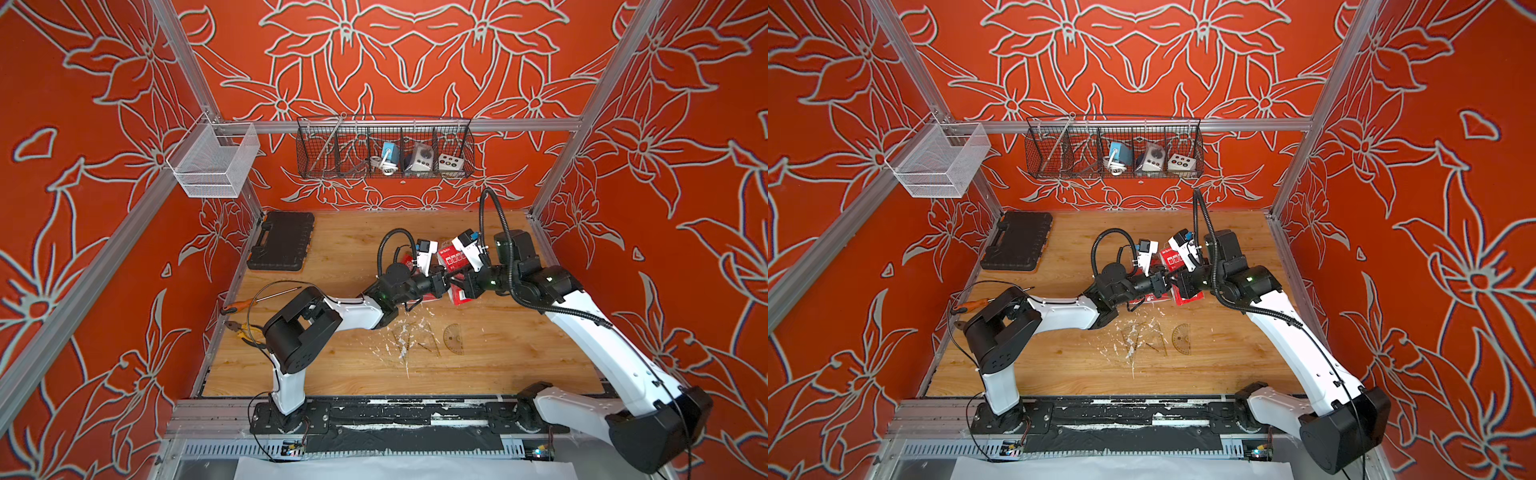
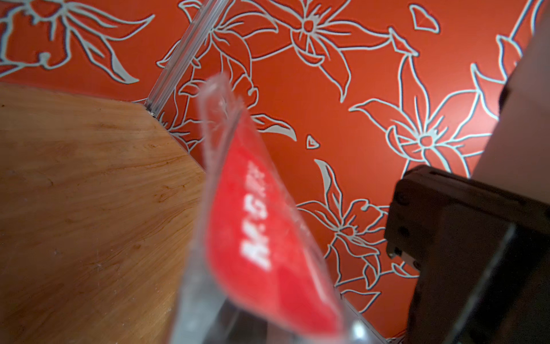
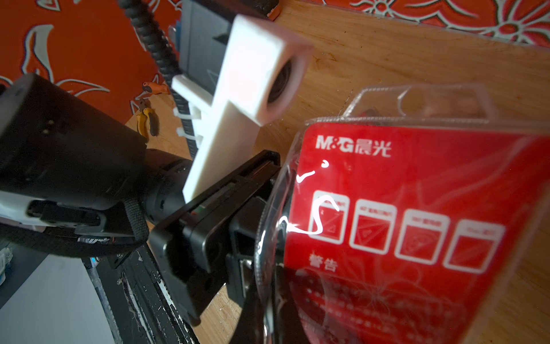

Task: Open the ruler set and take out the ruler
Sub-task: Take out the ruler from the ruler set bag.

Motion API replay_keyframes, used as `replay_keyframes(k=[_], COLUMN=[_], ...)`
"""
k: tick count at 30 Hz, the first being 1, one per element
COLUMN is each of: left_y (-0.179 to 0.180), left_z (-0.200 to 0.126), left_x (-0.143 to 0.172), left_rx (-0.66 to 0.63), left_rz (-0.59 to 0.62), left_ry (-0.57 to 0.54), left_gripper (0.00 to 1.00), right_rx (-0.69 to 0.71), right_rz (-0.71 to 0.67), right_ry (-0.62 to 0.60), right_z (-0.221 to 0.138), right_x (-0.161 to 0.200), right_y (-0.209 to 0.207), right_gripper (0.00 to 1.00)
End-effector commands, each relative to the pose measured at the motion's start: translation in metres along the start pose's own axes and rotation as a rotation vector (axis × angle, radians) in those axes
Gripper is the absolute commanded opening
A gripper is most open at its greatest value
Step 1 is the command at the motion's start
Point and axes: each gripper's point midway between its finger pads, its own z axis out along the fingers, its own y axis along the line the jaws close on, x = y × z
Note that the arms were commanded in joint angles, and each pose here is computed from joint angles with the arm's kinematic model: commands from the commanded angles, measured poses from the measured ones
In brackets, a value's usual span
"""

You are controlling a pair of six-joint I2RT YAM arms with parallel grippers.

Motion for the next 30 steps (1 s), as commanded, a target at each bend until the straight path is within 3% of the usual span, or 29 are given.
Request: replay_keyframes(k=[1,3,23,30], left_y=[-0.058,-0.058,-0.033,-0.023], left_z=[0.003,0.002,-0.024,-0.034], left_x=[-0.033,-0.032,0.013,0.0], left_rx=[0.177,0.174,0.015,-0.075], left_rz=[0.101,0.105,0.193,0.2], left_ry=[-0.073,-0.068,0.131,0.064], left_gripper=[0.06,0.0,0.0,0.0], right_rx=[-0.043,-0.024,0.236,0.214], right_rz=[0.0,-0.003,0.125,0.114], right_ry=[0.042,0.036,-0.216,-0.195], right_z=[0.002,0.0,-0.021,-0.017], right_x=[0.014,0.013,-0.03,-0.023], right_y=[0.01,0.007,-0.043,-0.041], right_gripper=[0.0,0.0,0.0,0.0])
